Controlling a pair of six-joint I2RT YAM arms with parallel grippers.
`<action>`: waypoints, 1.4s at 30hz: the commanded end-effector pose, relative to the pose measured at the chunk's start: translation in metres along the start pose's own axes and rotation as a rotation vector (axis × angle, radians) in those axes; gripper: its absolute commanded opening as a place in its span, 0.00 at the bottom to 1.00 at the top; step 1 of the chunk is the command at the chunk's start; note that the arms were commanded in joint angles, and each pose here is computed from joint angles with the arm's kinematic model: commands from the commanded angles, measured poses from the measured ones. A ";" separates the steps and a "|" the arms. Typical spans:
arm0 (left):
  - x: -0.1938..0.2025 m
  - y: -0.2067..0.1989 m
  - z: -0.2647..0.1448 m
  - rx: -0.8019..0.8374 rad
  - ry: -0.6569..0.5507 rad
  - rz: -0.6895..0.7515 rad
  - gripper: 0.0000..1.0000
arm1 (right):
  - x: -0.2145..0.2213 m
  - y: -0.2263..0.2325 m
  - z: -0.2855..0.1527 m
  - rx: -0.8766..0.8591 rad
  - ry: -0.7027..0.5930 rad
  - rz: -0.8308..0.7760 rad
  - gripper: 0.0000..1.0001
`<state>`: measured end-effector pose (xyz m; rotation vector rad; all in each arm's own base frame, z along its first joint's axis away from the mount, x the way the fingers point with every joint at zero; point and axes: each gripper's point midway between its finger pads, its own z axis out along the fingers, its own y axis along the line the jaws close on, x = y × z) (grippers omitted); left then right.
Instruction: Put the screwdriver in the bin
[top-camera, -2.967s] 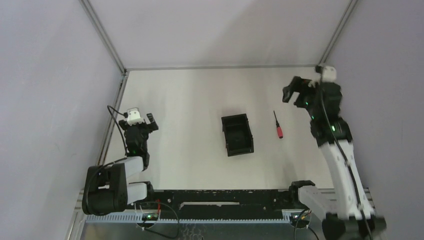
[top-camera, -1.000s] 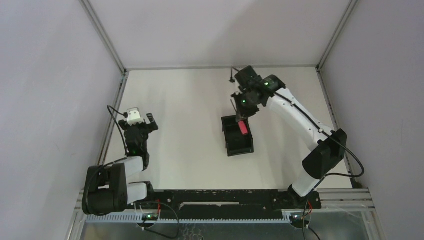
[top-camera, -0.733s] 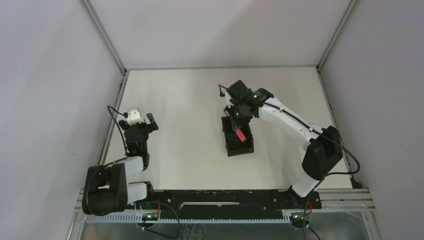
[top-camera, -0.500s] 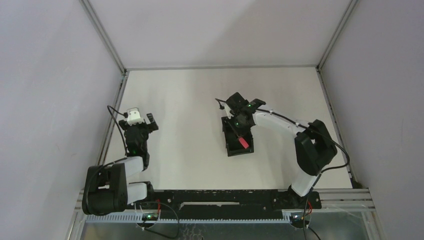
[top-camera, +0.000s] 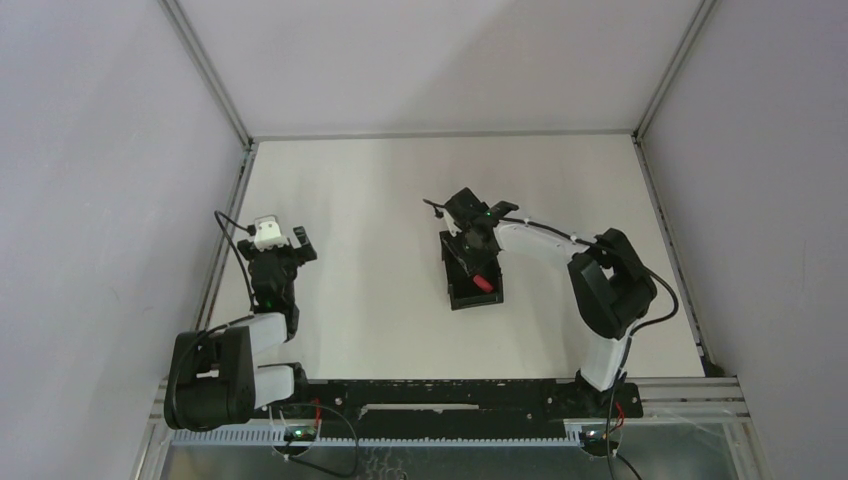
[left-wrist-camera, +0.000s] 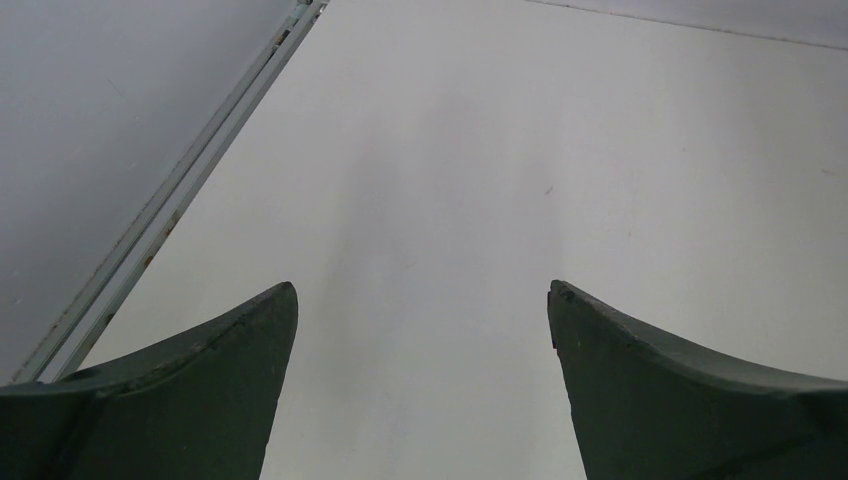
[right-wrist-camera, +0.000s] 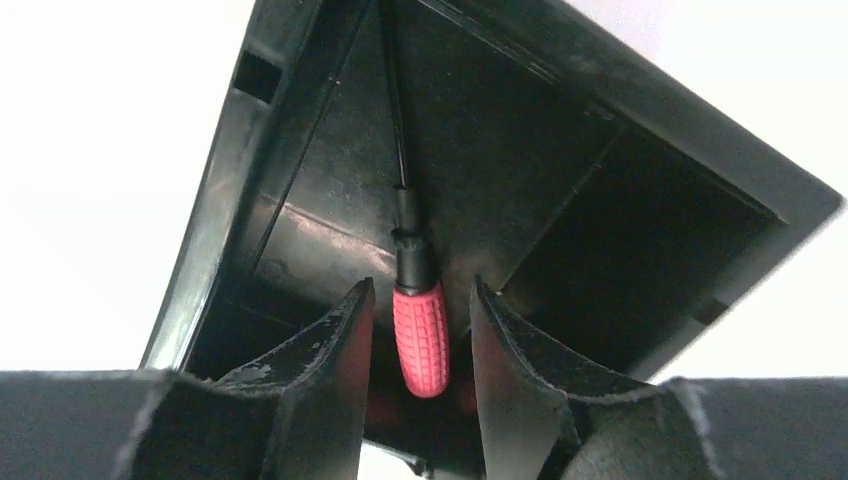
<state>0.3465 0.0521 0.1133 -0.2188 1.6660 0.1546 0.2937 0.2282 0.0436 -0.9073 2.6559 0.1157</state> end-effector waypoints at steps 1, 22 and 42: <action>-0.027 -0.002 0.009 -0.004 -0.071 0.001 1.00 | -0.033 -0.007 -0.049 0.047 -0.158 0.011 0.47; -0.027 -0.002 0.009 -0.003 -0.071 0.001 1.00 | -0.024 -0.027 -0.205 -0.096 -0.697 0.210 1.00; -0.027 -0.002 0.009 -0.003 -0.071 0.002 1.00 | 0.079 -0.066 -0.120 0.055 -0.690 0.603 1.00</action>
